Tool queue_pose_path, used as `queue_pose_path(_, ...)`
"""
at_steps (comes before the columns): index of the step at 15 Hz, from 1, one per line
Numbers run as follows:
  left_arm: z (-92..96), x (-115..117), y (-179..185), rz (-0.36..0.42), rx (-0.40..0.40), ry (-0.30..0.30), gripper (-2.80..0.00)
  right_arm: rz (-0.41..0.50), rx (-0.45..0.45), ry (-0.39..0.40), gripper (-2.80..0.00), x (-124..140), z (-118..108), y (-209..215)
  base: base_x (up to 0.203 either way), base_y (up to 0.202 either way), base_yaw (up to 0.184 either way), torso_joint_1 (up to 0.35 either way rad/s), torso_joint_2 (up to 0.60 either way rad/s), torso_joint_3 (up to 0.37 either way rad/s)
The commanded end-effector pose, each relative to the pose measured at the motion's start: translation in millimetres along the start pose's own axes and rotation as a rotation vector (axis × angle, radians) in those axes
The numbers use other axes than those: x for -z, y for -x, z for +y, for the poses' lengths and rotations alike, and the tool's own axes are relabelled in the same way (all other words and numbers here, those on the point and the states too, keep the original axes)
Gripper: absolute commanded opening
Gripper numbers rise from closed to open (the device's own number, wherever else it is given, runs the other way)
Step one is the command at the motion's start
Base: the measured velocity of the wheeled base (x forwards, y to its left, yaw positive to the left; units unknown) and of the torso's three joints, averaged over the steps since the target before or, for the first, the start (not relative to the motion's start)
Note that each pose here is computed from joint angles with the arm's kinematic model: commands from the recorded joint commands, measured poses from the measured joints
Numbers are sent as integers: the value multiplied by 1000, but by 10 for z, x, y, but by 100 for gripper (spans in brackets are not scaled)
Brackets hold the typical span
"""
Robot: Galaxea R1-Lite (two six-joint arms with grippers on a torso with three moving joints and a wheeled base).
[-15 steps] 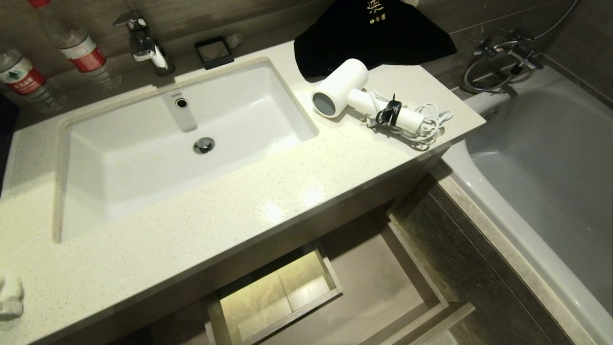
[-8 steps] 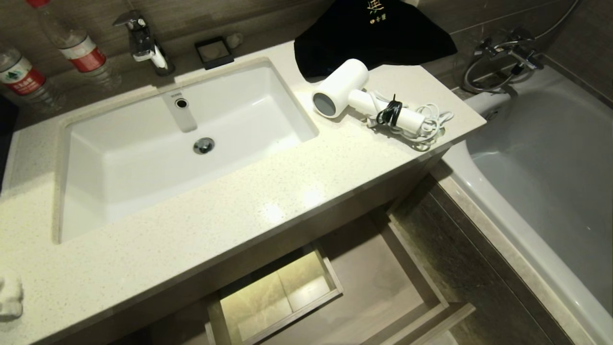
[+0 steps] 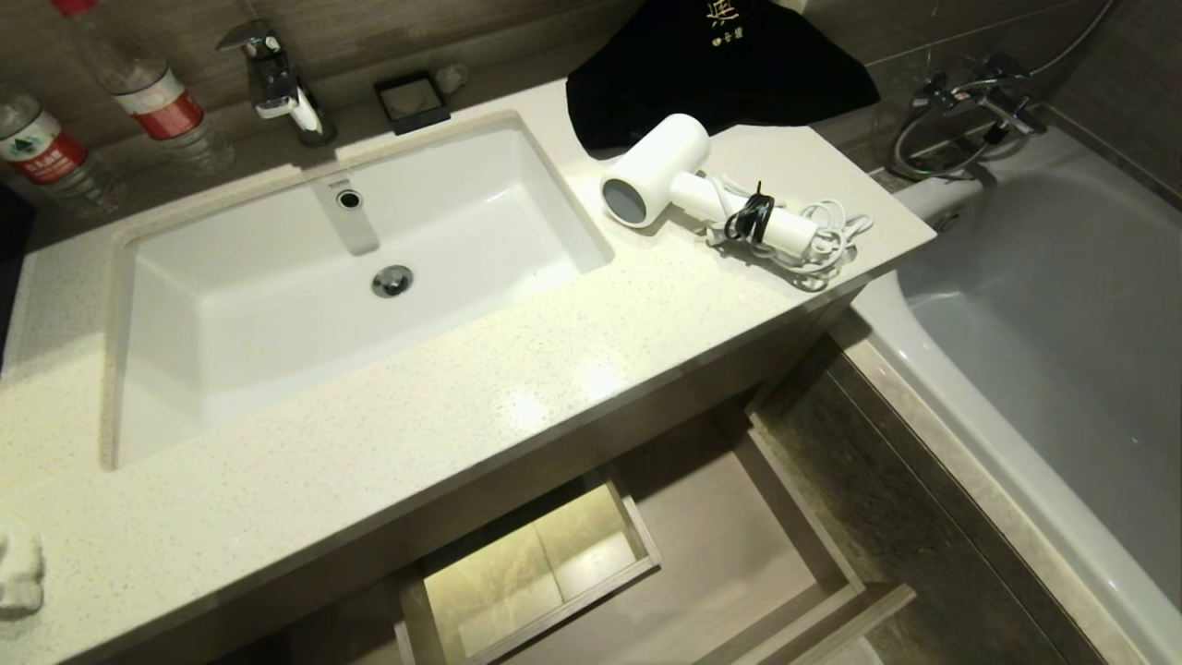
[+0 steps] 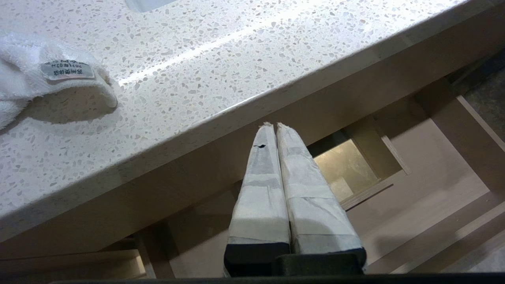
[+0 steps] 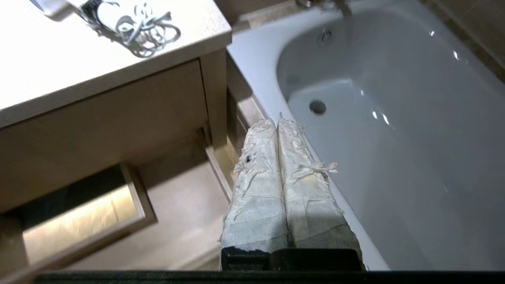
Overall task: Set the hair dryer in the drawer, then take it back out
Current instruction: Pick up the hairdryer
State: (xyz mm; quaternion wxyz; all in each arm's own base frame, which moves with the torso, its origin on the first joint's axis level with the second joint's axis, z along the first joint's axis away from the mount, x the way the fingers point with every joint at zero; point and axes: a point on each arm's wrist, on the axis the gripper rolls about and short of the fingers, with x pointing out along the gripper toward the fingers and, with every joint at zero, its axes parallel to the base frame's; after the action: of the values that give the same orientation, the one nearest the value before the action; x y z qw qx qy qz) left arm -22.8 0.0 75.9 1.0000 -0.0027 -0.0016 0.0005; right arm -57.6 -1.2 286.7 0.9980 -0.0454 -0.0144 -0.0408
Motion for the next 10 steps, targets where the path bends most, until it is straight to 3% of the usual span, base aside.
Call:
queue_pose_path(1,0,-3,0,0,0,1,-280,193,-19,16,-280,-358,15,-654,0,0,0,0,0,0)
queue_pose_path(5,0,1,-1,2,0,1,-280,354,-111,36,-280,-823,112,-1696,0,0,0,0,0,0)
queue_pose_path(8,0,1,0,0,1,1,-280,430,-212,64,-280,-882,263,-2427,0,0,0,0,0,0)
queue_pose_path(10,0,1,-1,2,1,1,-280,438,-379,140,-280,-852,371,-2600,0,0,0,0,0,0)
